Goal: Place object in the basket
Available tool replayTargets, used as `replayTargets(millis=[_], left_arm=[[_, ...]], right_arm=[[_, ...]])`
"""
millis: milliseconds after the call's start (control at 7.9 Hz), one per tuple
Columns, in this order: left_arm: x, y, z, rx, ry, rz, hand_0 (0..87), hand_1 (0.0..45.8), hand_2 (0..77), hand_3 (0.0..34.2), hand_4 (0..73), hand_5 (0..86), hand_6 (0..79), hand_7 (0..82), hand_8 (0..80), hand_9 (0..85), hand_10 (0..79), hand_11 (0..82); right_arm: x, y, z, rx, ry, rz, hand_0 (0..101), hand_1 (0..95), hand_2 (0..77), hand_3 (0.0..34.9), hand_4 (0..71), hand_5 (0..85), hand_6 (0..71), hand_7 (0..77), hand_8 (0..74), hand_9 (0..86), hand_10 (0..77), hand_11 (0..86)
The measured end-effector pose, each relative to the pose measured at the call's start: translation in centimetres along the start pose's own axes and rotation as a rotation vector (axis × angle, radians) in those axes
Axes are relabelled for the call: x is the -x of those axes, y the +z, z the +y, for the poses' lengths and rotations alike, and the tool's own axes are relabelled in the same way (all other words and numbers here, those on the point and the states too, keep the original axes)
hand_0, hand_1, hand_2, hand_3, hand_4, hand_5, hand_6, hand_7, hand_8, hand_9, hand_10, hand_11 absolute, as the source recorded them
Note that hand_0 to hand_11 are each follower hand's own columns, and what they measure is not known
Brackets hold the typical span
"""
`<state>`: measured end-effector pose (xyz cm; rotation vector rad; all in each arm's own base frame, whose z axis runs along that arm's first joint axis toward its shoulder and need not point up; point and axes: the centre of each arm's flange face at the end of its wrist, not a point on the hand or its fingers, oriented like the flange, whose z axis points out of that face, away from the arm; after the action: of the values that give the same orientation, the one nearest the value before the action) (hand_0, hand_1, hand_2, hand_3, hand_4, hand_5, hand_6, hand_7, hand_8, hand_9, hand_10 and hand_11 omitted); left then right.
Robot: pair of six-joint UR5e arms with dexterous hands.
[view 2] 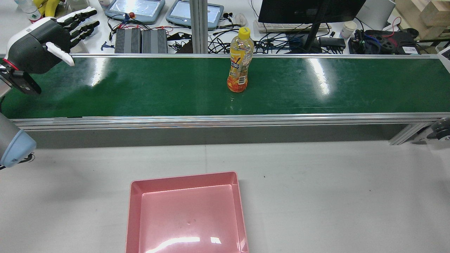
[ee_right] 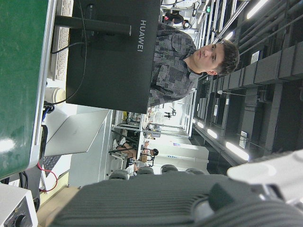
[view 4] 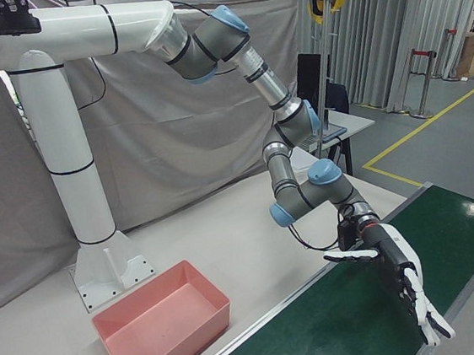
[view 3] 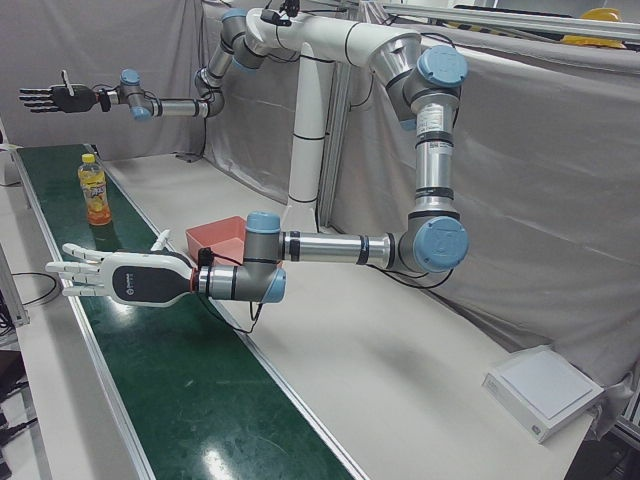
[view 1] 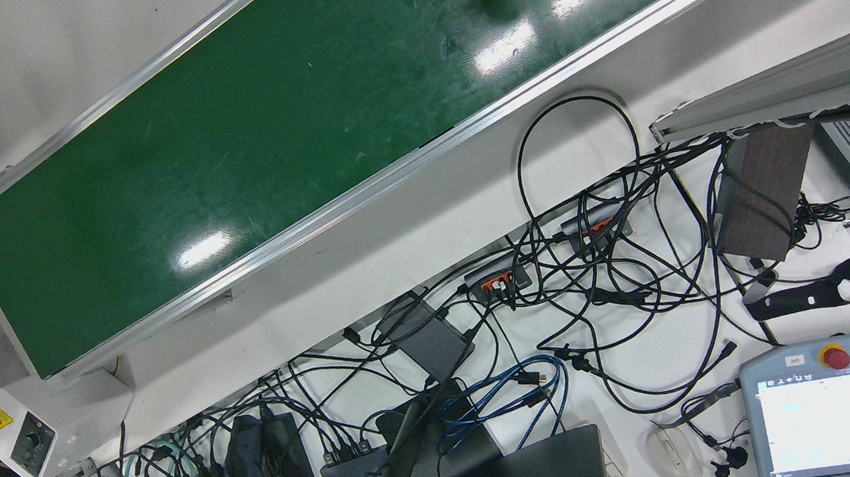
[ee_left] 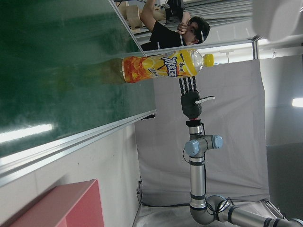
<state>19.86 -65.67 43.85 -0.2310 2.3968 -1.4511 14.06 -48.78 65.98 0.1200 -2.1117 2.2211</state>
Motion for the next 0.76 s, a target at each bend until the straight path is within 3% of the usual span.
replayTargets(millis=[760], left_arm=[[0.05,-0.08,-0.08,-0.001,0.001,-0.001,64.1,4.4,0.5,2.0,13.6,14.2,0.5,1.6,7.6,10.4,1.1,3.8]], right_arm=[[0.0,0.0,0.0,0.0,0.0,0.0,0,0.0,0.5,0.0,0.0,0.0,0.0,0.5,0.0,0.0,0.0,0.0]])
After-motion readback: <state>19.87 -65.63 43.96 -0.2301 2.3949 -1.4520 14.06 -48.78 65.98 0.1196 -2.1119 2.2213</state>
